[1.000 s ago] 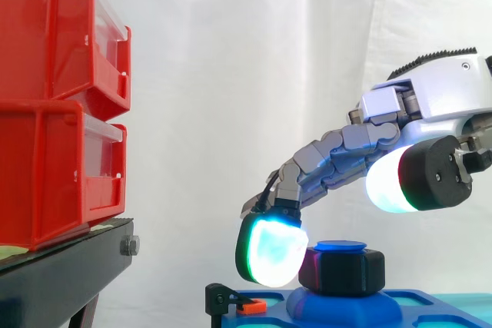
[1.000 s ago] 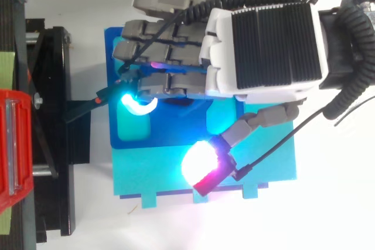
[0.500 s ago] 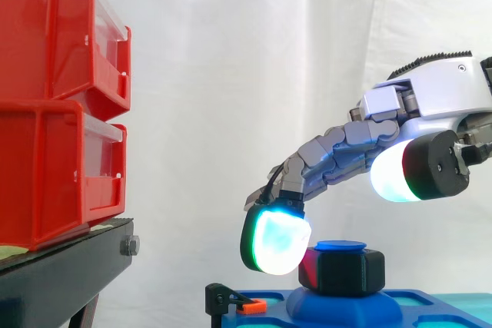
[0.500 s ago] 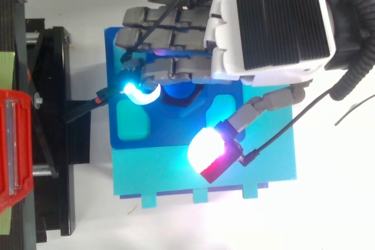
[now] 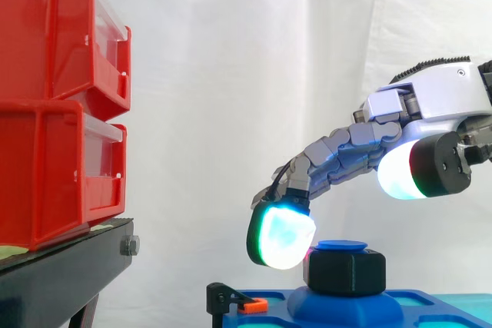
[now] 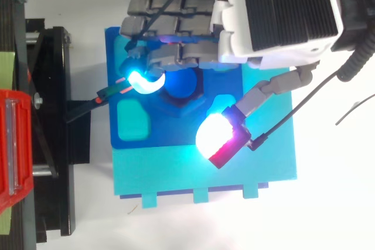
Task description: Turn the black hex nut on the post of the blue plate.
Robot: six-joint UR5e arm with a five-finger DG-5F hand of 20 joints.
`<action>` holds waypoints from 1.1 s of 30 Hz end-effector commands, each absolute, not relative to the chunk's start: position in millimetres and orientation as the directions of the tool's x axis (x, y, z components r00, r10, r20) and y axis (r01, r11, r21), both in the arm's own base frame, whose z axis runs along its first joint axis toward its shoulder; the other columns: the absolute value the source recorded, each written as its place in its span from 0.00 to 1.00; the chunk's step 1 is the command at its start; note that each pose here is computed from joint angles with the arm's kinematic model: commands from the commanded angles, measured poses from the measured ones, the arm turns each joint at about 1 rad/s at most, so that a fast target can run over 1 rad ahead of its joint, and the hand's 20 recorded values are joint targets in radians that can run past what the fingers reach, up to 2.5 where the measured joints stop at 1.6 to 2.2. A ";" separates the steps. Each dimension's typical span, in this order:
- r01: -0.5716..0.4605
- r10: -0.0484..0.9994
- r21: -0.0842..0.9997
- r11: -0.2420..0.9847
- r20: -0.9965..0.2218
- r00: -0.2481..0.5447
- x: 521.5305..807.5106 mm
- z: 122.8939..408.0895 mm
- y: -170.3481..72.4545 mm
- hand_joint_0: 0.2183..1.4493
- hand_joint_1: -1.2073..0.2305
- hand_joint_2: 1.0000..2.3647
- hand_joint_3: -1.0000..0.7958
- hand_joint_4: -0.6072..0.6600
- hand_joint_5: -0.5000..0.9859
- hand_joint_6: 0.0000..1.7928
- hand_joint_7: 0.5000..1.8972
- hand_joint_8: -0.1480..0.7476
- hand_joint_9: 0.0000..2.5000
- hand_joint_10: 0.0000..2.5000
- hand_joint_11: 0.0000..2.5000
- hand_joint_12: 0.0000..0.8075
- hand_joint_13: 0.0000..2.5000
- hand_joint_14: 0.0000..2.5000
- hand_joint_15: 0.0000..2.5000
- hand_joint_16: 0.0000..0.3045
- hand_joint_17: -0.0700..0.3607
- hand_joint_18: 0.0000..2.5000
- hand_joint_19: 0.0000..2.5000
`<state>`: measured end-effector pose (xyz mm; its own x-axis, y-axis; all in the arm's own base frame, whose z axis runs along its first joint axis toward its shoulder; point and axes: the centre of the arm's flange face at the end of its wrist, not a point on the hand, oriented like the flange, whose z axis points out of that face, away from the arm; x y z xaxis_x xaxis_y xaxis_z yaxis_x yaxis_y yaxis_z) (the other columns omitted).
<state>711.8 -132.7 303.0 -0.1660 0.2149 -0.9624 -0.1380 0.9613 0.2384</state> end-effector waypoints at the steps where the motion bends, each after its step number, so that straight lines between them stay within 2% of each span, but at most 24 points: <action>1: -0.141 0.216 0.240 0.961 -0.962 -0.169 710.4 303.1 -136.6 0.14 0.68 0.00 0.28 0.66 0.20 0.28 0.21 0.47 0.08 0.00 0.00 0.51 0.00 0.00 0.00 0.22 0.51 0.00 0.02; 19: -0.147 0.221 0.249 0.957 -0.958 -0.185 703.2 304.3 -156.9 0.14 0.67 0.00 0.28 0.66 0.20 0.28 0.21 0.46 0.08 0.00 0.00 0.51 0.00 0.00 0.00 0.22 0.51 0.00 0.02; 23: -0.150 0.221 0.250 0.957 -0.957 -0.186 706.5 312.5 -151.2 0.14 0.67 0.00 0.28 0.66 0.20 0.28 0.21 0.46 0.08 0.00 0.00 0.51 0.00 0.00 0.00 0.22 0.51 0.00 0.02; 25: -0.134 0.217 0.246 0.960 -0.956 -0.199 711.0 332.4 -144.0 0.14 0.67 0.00 0.28 0.66 0.20 0.28 0.21 0.46 0.08 0.00 0.00 0.51 0.00 0.00 0.00 0.22 0.51 0.00 0.02; 29: -0.101 0.207 0.233 0.967 -0.954 -0.216 715.3 351.7 -131.0 0.14 0.67 0.00 0.28 0.66 0.20 0.28 0.21 0.47 0.08 0.00 0.00 0.51 0.00 0.00 0.00 0.22 0.51 0.00 0.02; 33: -0.092 0.202 0.226 0.970 -0.956 -0.211 720.1 357.9 -115.0 0.14 0.67 0.00 0.28 0.66 0.20 0.28 0.21 0.47 0.08 0.00 0.00 0.51 0.00 0.00 0.00 0.22 0.51 0.00 0.02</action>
<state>716.4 -127.6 351.0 -0.2129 0.2065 -0.9550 -0.1007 0.9676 0.2316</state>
